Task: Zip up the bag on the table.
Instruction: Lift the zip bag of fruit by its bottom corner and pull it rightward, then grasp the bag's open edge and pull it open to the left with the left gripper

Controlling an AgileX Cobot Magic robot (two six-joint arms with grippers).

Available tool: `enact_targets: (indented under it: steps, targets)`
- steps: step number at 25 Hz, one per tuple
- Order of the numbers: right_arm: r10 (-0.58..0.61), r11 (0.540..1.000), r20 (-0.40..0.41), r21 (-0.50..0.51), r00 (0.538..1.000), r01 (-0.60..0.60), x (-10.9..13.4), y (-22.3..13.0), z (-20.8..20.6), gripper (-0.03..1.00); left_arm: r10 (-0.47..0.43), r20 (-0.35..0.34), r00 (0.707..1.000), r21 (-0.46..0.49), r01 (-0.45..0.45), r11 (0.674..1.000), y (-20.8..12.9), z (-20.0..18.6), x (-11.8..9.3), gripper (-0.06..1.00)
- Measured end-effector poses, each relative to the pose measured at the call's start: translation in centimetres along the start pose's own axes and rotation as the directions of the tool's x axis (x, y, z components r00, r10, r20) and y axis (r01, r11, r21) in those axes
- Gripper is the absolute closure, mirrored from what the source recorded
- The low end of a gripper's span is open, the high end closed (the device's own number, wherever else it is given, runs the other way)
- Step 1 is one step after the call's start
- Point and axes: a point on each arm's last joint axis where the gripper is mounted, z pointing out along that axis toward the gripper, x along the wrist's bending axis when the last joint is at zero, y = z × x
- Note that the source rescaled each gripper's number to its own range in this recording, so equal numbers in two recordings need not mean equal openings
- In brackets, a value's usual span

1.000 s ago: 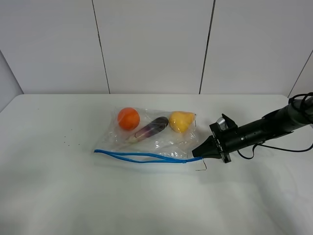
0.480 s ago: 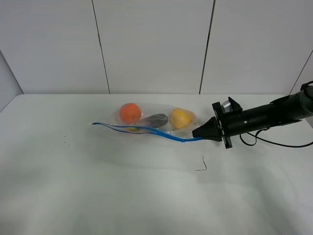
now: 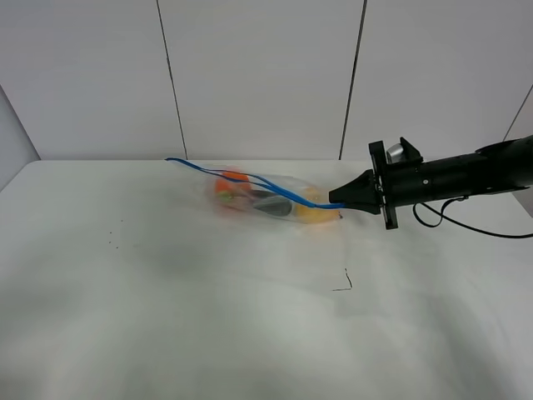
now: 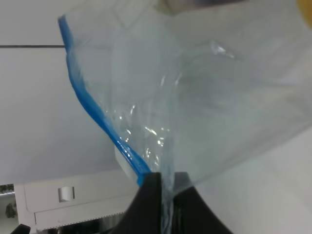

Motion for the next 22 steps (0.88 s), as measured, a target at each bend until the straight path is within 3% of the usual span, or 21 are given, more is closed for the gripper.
enact_targets:
  steps: [22]
  targets:
    - [-0.022, 0.999, 0.006, 0.036, 1.0, 0.022, 0.8, -0.6, 1.4, 0.97, 0.0, 0.0, 1.0, 0.0, 0.0, 1.0, 0.0, 0.0, 0.0, -0.06]
